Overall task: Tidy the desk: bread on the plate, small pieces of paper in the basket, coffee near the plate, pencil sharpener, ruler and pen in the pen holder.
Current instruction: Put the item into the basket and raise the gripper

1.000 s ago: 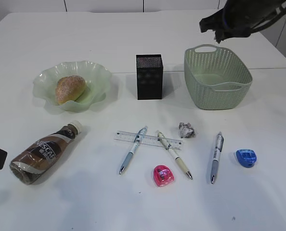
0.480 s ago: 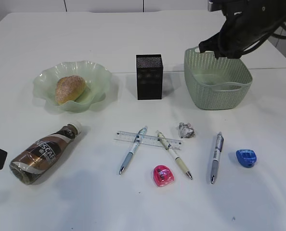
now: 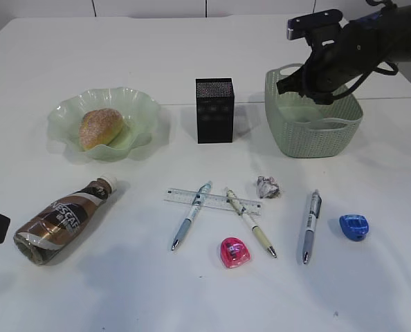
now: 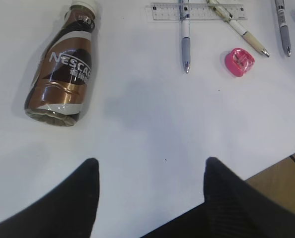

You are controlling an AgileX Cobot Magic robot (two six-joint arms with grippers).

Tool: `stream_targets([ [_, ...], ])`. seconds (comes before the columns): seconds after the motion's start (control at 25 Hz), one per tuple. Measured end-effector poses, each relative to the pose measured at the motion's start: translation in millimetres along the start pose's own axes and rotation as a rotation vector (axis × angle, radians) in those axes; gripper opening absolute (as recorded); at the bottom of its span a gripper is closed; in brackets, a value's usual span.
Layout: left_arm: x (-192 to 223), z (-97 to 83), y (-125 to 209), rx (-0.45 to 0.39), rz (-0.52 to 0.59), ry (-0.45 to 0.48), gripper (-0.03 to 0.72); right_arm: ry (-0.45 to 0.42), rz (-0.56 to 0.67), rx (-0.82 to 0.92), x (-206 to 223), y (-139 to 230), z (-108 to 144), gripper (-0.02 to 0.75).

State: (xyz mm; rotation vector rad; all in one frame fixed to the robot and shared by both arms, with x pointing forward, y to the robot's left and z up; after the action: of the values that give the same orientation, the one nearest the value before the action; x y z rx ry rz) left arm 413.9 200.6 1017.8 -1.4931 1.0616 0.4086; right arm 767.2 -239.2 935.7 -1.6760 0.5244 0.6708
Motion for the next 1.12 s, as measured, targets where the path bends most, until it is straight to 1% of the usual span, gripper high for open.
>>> stream_targets([
  [0.28, 0.0, 0.0, 0.0, 0.000, 0.000, 0.000, 0.464, 0.006, 0.006, 0.034, 3.3, 2.9, -4.9, 0.034],
  [0.32, 0.0, 0.0, 0.0, 0.000, 0.000, 0.000, 0.464, 0.012, 0.009, 0.075, 4.4, 4.2, -8.6, 0.070],
  [0.36, 0.0, 0.0, 0.0, 0.000, 0.000, 0.000, 0.464, 0.018, 0.010, 0.095, 4.6, 4.9, -13.3, 0.157],
  [0.4, 0.0, 0.0, 0.0, 0.000, 0.000, 0.000, 0.464, 0.018, 0.010, 0.095, 4.6, 4.9, -13.3, 0.157],
  [0.44, 0.0, 0.0, 0.0, 0.000, 0.000, 0.000, 0.464, 0.023, 0.005, 0.112, 4.8, 4.7, -17.1, 0.290],
  [0.48, 0.0, 0.0, 0.0, 0.000, 0.000, 0.000, 0.464, 0.024, 0.005, 0.117, 4.9, 4.7, -18.3, 0.347],
  [0.56, 0.0, 0.0, 0.0, 0.000, 0.000, 0.000, 0.464, 0.024, 0.005, 0.117, 4.9, 4.7, -18.3, 0.347],
  [0.6, 0.0, 0.0, 0.0, 0.000, 0.000, 0.000, 0.463, 0.028, 0.005, 0.128, 5.0, 5.2, -21.1, 0.447],
  [0.76, 0.0, 0.0, 0.0, 0.000, 0.000, 0.000, 0.463, 0.028, 0.005, 0.130, 5.0, 5.2, -21.1, 0.470],
  [1.0, 0.0, 0.0, 0.0, 0.000, 0.000, 0.000, 0.461, 0.033, 0.019, 0.133, 0.7, 5.0, -22.2, 0.472],
  [1.04, 0.0, 0.0, 0.0, 0.000, 0.000, 0.000, 0.460, 0.043, 0.029, 0.137, -15.1, -1.4, -25.7, 0.472],
  [1.12, 0.0, 0.0, 0.0, 0.000, 0.000, 0.000, 0.460, 0.051, 0.035, 0.140, -28.2, -6.3, -28.3, 0.472],
])
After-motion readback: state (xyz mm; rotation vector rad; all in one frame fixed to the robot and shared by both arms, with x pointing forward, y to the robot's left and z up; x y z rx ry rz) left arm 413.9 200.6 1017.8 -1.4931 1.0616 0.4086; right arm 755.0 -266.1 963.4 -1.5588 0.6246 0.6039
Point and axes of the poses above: a point on each arm's last joint axis where the gripper is mounted, x pointing out along that axis toward the gripper, z along the wrist's bending axis when the last joint is at zero, y = z × x, the point moved 6 cm from there along x, pointing out along that axis toward the gripper, and after that the axes turned 1 degree about x, right-handed, at the moved point
